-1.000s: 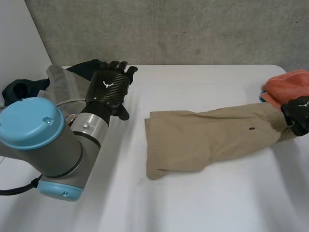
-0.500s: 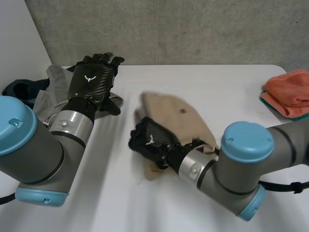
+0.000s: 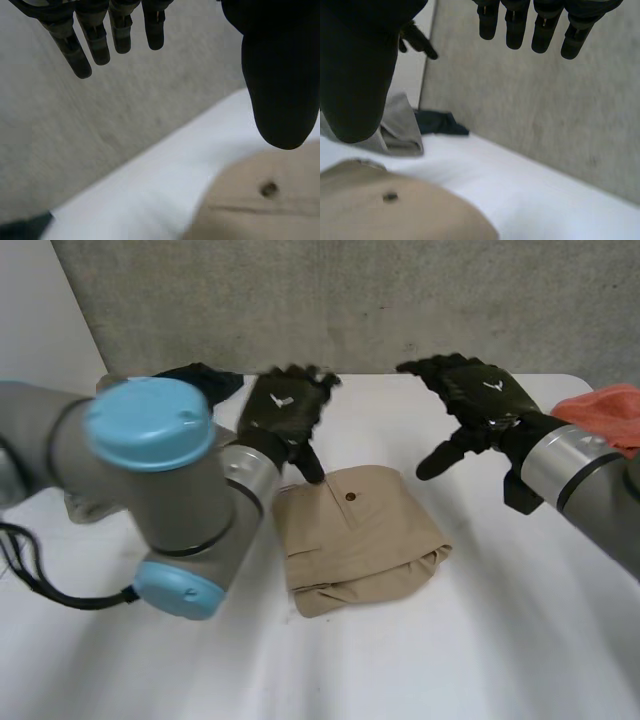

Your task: Fold the laundry.

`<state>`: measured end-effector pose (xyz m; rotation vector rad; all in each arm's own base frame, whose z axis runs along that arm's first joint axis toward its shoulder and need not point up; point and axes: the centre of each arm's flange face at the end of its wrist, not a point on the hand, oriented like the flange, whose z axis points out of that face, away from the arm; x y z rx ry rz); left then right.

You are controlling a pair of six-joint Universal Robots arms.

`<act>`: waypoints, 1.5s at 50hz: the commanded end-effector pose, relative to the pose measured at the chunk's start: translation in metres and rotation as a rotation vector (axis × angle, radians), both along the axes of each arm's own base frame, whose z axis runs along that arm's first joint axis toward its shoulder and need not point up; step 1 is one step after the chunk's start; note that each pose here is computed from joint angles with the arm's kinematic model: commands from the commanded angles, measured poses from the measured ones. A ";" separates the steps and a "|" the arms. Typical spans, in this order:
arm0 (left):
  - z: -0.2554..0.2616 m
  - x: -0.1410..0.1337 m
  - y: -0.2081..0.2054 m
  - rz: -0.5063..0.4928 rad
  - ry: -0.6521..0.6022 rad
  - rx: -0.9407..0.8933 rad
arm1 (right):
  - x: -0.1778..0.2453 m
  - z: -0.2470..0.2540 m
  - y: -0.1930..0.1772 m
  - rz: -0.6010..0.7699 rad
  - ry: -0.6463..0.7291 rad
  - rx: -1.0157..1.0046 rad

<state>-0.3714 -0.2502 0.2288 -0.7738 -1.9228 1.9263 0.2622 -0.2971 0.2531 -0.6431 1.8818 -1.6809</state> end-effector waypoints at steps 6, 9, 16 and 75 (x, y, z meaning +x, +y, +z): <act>-0.061 -0.004 0.006 0.058 -0.167 0.227 | 0.019 -0.078 -0.033 0.111 0.320 0.155; -0.069 0.001 0.009 0.064 -0.208 0.272 | 0.025 -0.087 -0.028 0.145 0.358 0.159; -0.086 0.009 0.014 0.068 -0.274 0.342 | 0.024 -0.115 -0.027 0.174 0.450 0.152; 0.051 0.002 0.037 -0.449 0.014 0.130 | 0.044 -0.153 0.040 0.195 0.436 -0.459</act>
